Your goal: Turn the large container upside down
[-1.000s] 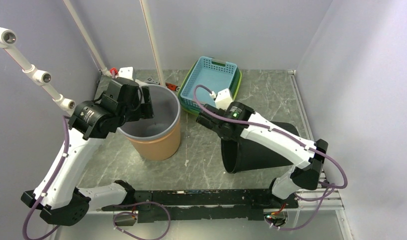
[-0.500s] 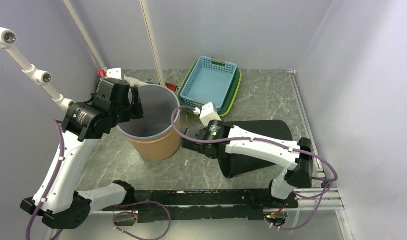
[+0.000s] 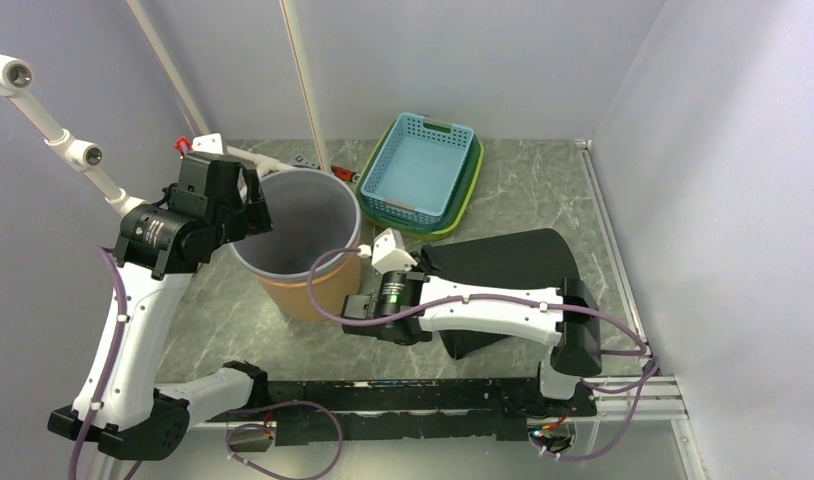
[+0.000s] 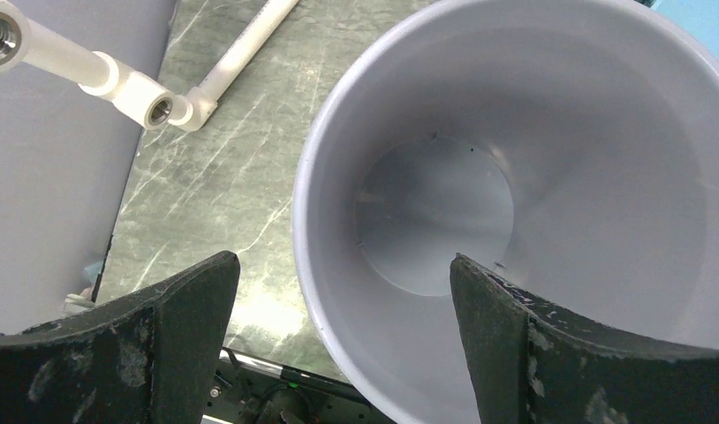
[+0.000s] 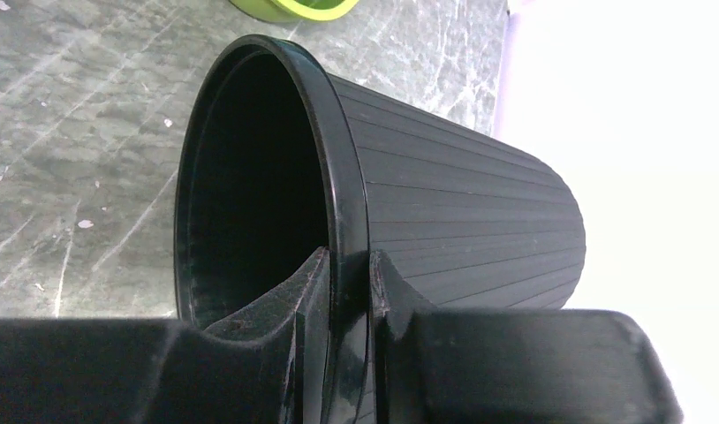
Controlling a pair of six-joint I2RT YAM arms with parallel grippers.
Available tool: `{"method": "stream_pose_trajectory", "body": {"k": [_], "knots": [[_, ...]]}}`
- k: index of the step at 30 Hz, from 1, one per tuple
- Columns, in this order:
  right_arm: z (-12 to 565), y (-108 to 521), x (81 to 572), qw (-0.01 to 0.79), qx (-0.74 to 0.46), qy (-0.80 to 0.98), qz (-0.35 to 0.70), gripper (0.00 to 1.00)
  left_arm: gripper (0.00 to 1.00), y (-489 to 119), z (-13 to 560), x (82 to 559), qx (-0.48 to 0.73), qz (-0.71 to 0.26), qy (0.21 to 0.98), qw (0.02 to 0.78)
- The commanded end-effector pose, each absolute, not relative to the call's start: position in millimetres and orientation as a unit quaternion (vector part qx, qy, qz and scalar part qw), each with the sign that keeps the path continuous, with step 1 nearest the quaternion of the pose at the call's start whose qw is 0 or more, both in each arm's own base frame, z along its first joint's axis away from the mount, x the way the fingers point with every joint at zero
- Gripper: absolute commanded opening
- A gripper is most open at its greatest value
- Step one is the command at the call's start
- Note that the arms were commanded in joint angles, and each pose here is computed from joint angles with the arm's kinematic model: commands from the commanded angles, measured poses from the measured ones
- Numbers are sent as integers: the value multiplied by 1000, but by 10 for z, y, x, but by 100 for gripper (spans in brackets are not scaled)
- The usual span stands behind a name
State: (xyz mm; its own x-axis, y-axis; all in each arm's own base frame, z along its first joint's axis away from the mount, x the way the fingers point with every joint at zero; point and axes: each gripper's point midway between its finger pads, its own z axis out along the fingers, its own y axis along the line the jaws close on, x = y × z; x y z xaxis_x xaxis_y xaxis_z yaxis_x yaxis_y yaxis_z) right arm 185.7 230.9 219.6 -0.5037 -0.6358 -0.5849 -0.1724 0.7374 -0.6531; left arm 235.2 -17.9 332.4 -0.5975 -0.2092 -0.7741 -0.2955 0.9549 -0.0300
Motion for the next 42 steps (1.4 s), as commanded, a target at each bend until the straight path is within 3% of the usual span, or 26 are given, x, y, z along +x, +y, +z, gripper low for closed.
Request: {"method": "stream_pose_trajectory", "body": {"k": [1,17,42], "knots": [[1862,2656,1627,406,-244,852,-221,0,95,-132,3427,2351,-141,44,884,443],[1300,3032,1209,395,-339,811,-267,0,95,-127,3471,2341,-143,31,881,449],[686,2841,1187,384,-355,793,-312,0,95,-236,3465,2379,-135,0,879,457]]}}
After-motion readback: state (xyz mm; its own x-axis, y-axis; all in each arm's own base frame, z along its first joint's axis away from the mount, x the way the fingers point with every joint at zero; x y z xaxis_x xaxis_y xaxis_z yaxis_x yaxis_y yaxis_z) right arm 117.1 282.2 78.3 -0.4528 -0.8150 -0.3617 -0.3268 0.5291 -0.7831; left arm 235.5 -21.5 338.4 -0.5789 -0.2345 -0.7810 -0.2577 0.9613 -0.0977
